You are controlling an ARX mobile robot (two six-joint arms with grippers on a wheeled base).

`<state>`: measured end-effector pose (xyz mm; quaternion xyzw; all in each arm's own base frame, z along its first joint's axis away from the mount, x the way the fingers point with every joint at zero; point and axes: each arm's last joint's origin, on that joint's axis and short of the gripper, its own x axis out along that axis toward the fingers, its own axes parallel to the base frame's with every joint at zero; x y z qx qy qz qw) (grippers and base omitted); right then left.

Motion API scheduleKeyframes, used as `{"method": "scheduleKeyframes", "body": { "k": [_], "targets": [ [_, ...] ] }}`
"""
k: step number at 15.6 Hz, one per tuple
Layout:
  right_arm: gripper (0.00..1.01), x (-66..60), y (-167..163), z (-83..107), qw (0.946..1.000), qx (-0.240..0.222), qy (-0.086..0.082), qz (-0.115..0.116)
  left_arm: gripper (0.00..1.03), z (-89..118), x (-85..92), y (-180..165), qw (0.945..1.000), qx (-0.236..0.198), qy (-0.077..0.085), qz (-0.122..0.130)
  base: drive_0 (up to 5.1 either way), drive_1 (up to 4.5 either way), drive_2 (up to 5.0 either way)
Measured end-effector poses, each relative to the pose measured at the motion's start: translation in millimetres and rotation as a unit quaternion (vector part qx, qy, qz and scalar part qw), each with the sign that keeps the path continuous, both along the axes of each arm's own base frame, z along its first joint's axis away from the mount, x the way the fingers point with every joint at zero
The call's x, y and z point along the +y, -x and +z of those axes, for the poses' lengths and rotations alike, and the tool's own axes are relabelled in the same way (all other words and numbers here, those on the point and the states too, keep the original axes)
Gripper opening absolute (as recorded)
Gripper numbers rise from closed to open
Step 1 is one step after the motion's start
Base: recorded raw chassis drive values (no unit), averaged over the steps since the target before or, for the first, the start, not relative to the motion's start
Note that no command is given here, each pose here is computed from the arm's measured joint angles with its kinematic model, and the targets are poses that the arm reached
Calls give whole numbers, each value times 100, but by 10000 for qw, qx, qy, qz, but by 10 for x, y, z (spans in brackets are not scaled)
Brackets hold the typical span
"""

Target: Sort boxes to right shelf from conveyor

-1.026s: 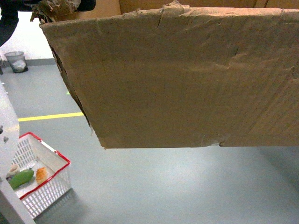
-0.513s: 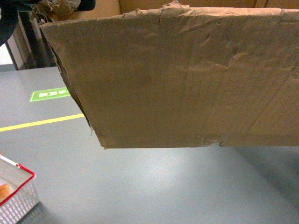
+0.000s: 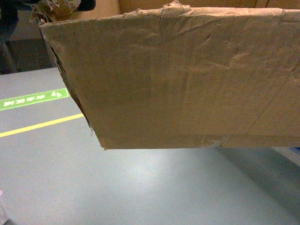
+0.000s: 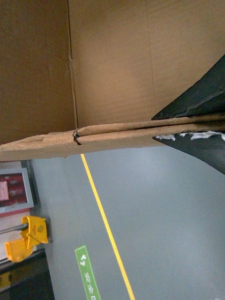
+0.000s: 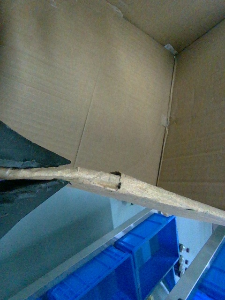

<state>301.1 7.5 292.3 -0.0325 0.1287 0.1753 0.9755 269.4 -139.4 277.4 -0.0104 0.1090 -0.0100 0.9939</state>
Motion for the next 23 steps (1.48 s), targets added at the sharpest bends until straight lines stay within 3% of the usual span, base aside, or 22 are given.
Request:
{"method": "scheduleKeyframes", "body": {
  "k": [23],
  "targets": [
    [2, 0, 0, 0, 10000, 0, 0, 0, 2, 2, 0, 0, 10000, -3, 2, 0, -150, -150, -150]
  ]
}}
